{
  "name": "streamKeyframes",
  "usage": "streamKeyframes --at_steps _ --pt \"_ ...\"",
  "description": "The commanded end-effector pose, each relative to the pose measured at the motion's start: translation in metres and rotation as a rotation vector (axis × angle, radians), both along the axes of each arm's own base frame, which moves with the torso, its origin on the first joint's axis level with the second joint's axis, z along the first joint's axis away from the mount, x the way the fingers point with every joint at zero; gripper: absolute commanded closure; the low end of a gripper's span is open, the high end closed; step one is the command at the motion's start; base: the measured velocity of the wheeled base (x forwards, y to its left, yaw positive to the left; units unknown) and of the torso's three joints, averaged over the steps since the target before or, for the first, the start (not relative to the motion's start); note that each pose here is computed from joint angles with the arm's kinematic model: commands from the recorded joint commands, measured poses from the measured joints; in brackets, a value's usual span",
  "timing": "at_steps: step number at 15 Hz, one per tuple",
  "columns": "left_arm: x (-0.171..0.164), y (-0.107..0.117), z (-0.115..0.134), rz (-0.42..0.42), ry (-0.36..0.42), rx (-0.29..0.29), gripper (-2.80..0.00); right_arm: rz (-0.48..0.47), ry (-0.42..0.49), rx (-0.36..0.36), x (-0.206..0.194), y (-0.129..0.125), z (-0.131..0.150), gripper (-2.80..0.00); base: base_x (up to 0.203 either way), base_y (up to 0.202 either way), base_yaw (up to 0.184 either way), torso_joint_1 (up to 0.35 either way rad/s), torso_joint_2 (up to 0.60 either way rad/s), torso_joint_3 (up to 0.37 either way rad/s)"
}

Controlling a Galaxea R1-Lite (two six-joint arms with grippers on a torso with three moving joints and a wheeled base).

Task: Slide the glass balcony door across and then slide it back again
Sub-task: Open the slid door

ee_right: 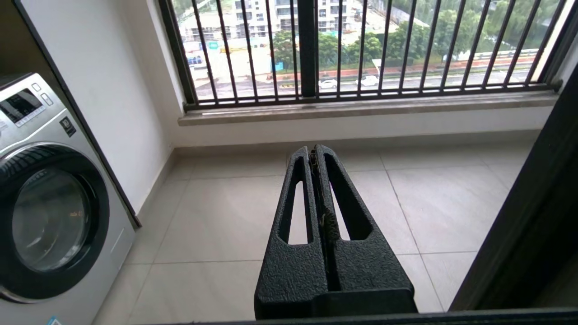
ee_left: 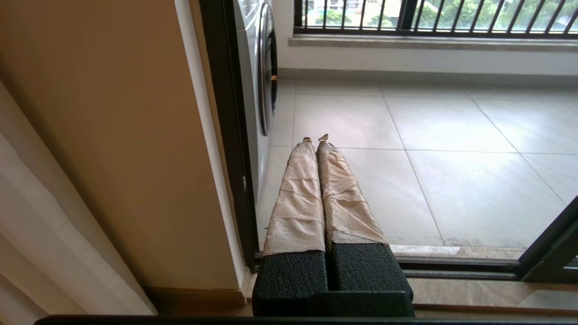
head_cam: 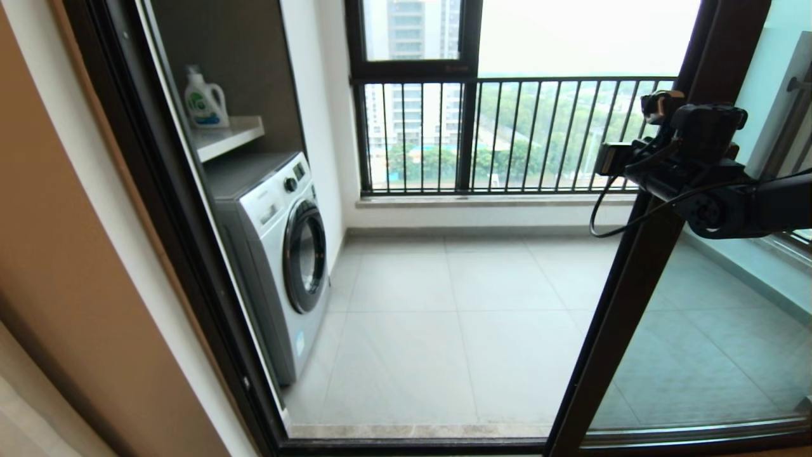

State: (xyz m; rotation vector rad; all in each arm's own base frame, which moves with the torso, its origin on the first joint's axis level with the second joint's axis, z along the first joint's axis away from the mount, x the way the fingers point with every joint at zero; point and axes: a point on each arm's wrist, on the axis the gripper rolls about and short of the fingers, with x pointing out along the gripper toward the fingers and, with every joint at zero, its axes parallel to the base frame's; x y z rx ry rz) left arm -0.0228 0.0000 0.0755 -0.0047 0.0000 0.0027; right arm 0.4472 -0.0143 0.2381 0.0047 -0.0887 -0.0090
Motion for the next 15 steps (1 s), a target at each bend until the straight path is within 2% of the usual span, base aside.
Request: streamKeyframes --at_steps 1,7,11,15 --pt "0.000 0.000 0.000 0.000 0.002 -0.001 0.00 0.001 -0.015 0.000 0.013 0.001 -0.004 0.00 0.000 0.000 0.000 0.000 0.00 0.000" --pt "0.000 0.000 0.000 0.000 0.002 0.000 0.00 -0.020 -0.039 -0.001 0.053 -0.005 -0.028 0.00 0.000 0.000 0.000 0.000 0.00 0.000" --pt "0.000 0.000 0.000 0.000 0.002 0.000 0.00 -0.048 -0.043 0.000 0.053 -0.017 -0.028 0.00 0.000 0.000 0.000 0.000 0.00 0.000" --pt "0.000 0.000 0.000 0.000 0.002 -0.001 0.00 -0.094 -0.052 -0.001 0.049 -0.041 -0.024 0.00 0.000 0.000 0.000 0.000 0.00 0.000"
